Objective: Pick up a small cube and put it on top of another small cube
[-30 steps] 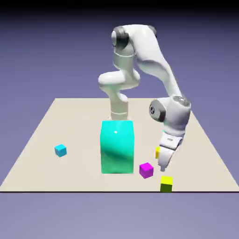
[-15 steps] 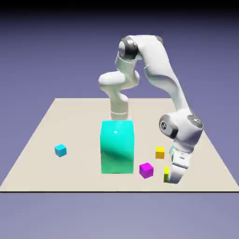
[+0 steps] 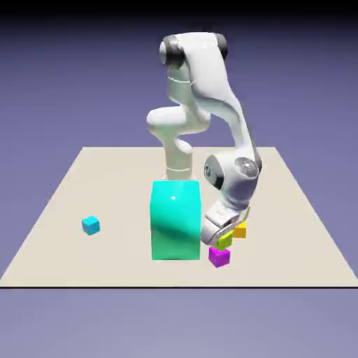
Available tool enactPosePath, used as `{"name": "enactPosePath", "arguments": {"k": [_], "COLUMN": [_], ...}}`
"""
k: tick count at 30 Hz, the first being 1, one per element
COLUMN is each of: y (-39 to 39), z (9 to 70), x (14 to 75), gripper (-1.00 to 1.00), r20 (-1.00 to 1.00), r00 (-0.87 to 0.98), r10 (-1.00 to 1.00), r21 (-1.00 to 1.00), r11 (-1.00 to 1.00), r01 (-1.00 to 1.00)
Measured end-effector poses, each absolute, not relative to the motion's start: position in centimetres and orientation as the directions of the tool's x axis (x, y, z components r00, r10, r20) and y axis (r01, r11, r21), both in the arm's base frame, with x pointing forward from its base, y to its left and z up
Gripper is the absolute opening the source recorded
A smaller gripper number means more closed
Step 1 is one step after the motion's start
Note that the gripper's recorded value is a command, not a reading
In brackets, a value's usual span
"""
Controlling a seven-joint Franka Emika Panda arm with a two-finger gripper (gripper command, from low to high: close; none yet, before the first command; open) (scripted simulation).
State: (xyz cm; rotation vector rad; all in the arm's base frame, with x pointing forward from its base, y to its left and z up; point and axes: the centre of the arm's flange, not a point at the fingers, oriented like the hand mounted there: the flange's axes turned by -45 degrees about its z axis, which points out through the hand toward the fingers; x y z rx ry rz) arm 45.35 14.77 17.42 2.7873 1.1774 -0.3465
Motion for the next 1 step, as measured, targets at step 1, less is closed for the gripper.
{"name": "enactPosePath", "arguments": {"k": [1], "y": [15.01], "z": [19.11], "x": [45.67], "gripper": [1.0], "r20": [-0.245], "r00": [0.676], "r10": [0.695], "r21": [0.001], "r11": [-0.697], "r01": [0.717]}}
